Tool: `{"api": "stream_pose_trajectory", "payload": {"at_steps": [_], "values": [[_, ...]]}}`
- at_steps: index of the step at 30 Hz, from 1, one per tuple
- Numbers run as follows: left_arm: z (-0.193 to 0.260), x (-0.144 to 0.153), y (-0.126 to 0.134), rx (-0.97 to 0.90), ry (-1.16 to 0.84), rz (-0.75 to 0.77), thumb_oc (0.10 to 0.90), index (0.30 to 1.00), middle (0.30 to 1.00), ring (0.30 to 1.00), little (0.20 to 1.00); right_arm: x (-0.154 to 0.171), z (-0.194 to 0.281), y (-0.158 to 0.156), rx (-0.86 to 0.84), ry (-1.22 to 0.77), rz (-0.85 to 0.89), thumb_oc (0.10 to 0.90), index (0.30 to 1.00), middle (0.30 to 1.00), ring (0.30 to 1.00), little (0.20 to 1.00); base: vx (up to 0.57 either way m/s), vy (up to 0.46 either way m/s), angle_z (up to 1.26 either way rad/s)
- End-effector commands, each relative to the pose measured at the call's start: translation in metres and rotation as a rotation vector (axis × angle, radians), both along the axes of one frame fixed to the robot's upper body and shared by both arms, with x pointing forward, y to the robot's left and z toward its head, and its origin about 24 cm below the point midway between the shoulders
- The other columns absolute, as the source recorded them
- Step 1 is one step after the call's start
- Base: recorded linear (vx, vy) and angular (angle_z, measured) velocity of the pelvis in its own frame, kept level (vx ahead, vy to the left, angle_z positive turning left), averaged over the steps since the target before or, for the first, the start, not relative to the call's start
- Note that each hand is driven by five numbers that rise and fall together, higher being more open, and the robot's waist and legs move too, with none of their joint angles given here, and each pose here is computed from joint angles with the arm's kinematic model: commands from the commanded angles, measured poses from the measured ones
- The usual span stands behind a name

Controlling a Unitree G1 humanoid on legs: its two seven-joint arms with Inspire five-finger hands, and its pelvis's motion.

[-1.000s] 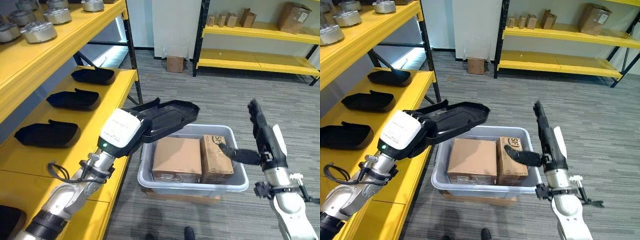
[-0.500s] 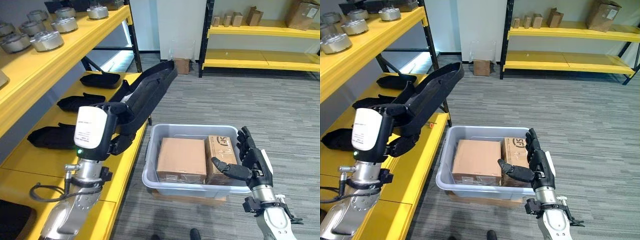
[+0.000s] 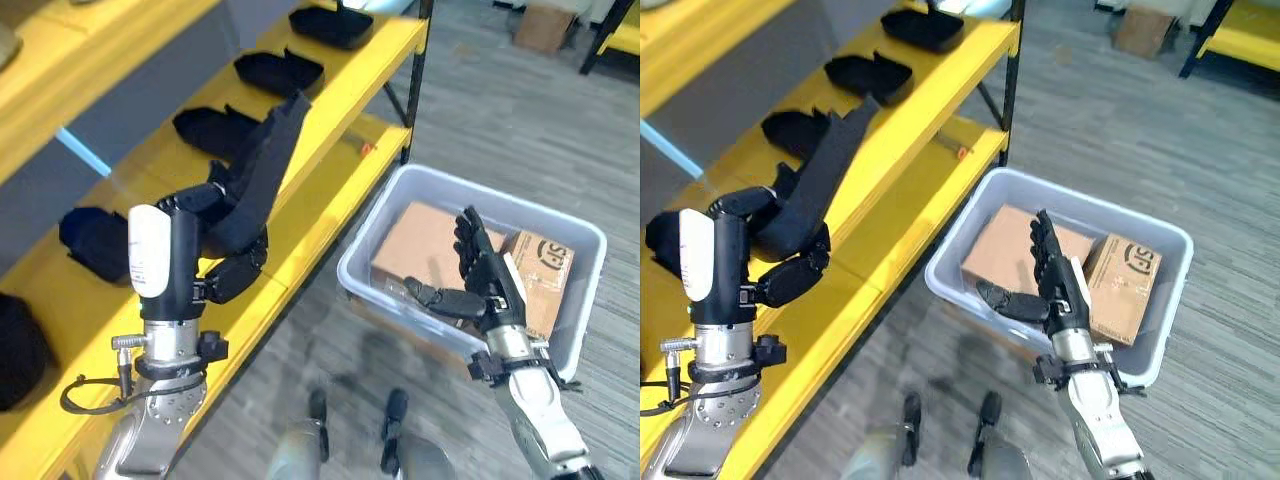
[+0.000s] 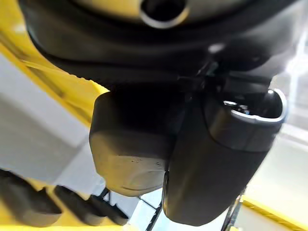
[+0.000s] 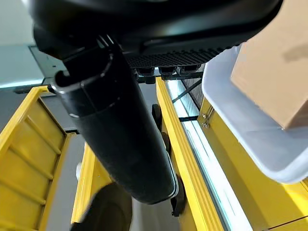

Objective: Move parts from the plastic box to the shelf.

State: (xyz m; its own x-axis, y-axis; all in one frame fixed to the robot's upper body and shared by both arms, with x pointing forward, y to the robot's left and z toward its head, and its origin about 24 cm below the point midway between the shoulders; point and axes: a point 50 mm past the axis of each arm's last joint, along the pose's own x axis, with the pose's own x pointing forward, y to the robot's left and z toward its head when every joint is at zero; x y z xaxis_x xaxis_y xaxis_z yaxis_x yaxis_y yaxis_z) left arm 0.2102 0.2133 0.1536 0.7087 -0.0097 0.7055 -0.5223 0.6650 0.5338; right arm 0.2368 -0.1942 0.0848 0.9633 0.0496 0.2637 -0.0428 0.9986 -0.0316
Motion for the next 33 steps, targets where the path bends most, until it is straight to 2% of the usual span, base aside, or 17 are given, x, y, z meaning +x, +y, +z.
{"api": "stream_pose_trajectory", "payload": {"at_steps": [1,11,20,29,33], "values": [[0.05,-0.017,-0.001,-0.077,-0.345,-0.03,0.4,0.3,0.3,0.3,0.3,-0.016,0.024,-0.002,0.054,-0.17,0.003,0.9,1.0,1.0,1.0,1.0,-0.03,0.096,1.13],[0.051,-0.017,-0.004,-0.021,-0.352,-0.032,0.4,0.3,0.3,0.3,0.3,-0.028,0.015,-0.024,0.052,-0.14,-0.127,0.9,1.0,1.0,1.0,1.0,-0.01,0.198,0.98],[0.049,-0.015,0.0,0.08,-0.377,0.061,0.4,0.3,0.3,0.3,0.3,-0.028,0.004,-0.012,0.029,-0.085,-0.094,0.9,1.0,1.0,1.0,1.0,-0.01,0.24,0.44],[0.037,-0.009,0.003,0.148,-0.306,0.094,0.4,0.3,0.3,0.3,0.3,-0.03,-0.009,-0.002,0.074,-0.028,-0.087,0.9,1.0,1.0,1.0,1.0,-0.01,0.257,0.31],[0.032,-0.002,-0.001,0.16,-0.265,0.058,0.4,0.3,0.3,0.3,0.3,-0.03,-0.007,0.001,0.089,-0.04,-0.083,0.9,1.0,1.0,1.0,1.0,-0.03,0.259,0.51]]}}
